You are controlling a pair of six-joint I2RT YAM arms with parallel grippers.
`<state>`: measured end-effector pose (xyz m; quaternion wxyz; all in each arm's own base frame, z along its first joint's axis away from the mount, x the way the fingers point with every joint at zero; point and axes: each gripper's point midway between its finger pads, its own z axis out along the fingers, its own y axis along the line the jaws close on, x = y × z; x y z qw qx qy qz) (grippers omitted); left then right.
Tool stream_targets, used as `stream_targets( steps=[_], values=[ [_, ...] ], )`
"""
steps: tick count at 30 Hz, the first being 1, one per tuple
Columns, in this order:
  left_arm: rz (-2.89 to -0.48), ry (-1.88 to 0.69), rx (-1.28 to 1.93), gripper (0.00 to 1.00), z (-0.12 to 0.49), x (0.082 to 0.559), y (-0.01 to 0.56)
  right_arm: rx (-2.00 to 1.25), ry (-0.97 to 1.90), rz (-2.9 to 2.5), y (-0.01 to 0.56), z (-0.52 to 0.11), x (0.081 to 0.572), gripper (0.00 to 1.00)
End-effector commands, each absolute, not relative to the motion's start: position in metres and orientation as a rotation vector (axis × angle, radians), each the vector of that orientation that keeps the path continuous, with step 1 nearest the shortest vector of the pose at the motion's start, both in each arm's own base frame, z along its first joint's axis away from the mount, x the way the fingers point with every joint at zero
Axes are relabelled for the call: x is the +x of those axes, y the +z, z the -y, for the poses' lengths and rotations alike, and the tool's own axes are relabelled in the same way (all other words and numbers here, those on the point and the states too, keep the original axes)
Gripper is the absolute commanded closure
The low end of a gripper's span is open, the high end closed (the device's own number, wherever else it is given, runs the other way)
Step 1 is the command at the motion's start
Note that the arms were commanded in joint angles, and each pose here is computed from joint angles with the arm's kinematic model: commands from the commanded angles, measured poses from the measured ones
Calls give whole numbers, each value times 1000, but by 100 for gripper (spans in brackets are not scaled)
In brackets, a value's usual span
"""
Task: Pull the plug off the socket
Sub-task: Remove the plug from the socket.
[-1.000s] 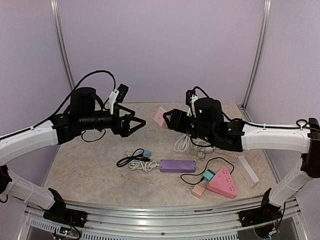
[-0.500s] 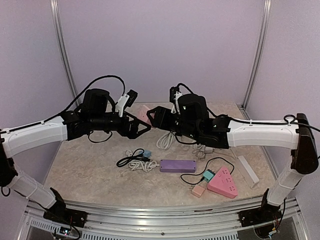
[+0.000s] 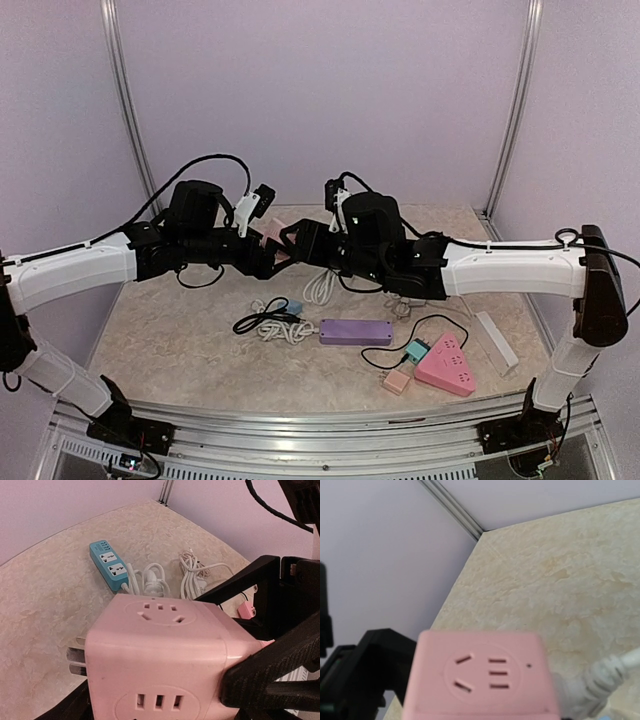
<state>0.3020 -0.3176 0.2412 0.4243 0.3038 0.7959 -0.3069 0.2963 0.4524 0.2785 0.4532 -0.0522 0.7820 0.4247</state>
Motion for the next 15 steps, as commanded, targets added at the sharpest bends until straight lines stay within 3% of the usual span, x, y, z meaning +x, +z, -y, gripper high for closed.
stream_targets(
  steps=[1,15],
  values=[
    [-1977,-776,767,17,320,301,246,-120,1141,-1814,319,-462,295,100],
    [-1986,-776,776,51,321,302,242,-119,1136,-1838,311,-462,295,100]
  ],
)
